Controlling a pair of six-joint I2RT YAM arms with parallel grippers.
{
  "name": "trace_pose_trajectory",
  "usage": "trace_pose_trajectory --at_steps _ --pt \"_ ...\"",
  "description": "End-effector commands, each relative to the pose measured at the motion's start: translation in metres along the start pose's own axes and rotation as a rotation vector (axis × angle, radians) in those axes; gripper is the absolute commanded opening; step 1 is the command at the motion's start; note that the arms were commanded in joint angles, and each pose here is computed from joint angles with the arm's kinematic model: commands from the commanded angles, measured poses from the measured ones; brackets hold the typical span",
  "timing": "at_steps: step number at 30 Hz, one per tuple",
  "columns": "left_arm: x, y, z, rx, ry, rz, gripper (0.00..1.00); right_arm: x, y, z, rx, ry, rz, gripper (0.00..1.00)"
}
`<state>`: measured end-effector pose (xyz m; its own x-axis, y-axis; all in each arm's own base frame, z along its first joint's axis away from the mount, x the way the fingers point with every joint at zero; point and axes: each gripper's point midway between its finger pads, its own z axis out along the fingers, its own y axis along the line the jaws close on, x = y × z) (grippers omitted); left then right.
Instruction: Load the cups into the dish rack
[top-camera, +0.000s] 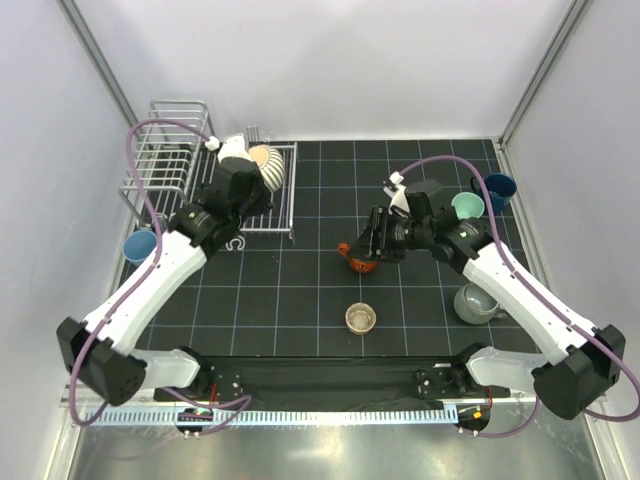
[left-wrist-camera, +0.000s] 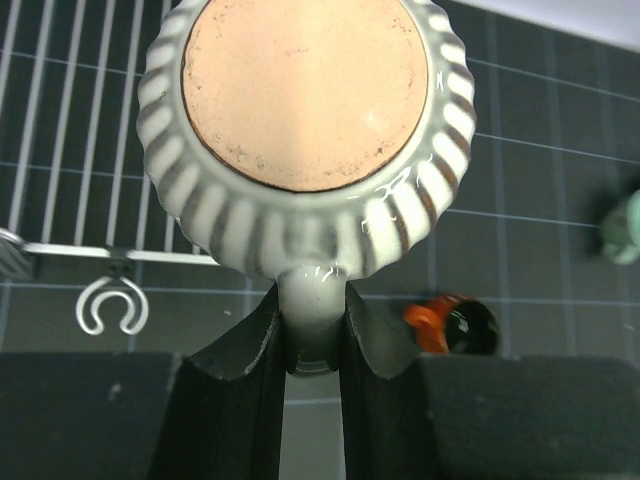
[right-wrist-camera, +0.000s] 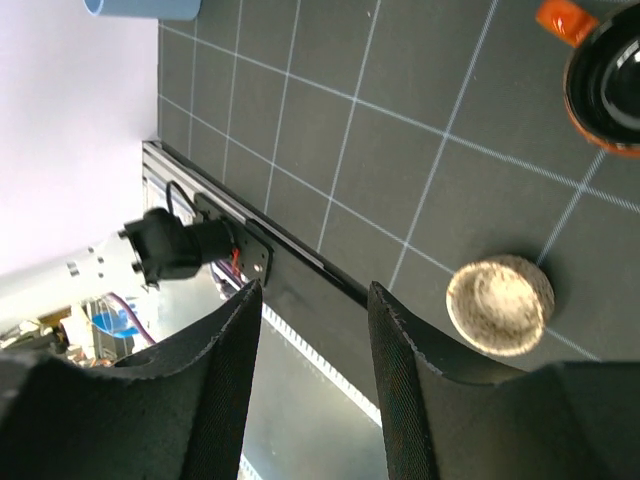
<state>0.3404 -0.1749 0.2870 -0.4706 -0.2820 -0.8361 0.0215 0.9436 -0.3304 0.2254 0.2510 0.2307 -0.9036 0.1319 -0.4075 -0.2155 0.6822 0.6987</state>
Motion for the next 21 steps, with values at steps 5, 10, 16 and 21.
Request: trace_pose_trajectory --at_steps 5,10,16,21 --pt "-0.055 0.021 0.057 -0.086 -0.158 0.006 0.0 0.021 -0.017 -0.02 0.062 0.02 -0.023 0.49" --pt "-0.049 0.038 0.111 -0.168 -0.178 0.011 0.0 0.025 -0.018 -0.028 0.073 0.016 -0.02 0.49" --pt "-0.039 0.071 0.168 -0.262 -0.178 -0.037 0.0 0.03 -0.022 -0.038 0.1 0.016 -0.015 0.49" --pt "-0.044 0.098 0.197 -0.327 -0.202 -0.045 0.0 0.035 -0.037 -0.047 0.156 -0.005 -0.004 0.49"
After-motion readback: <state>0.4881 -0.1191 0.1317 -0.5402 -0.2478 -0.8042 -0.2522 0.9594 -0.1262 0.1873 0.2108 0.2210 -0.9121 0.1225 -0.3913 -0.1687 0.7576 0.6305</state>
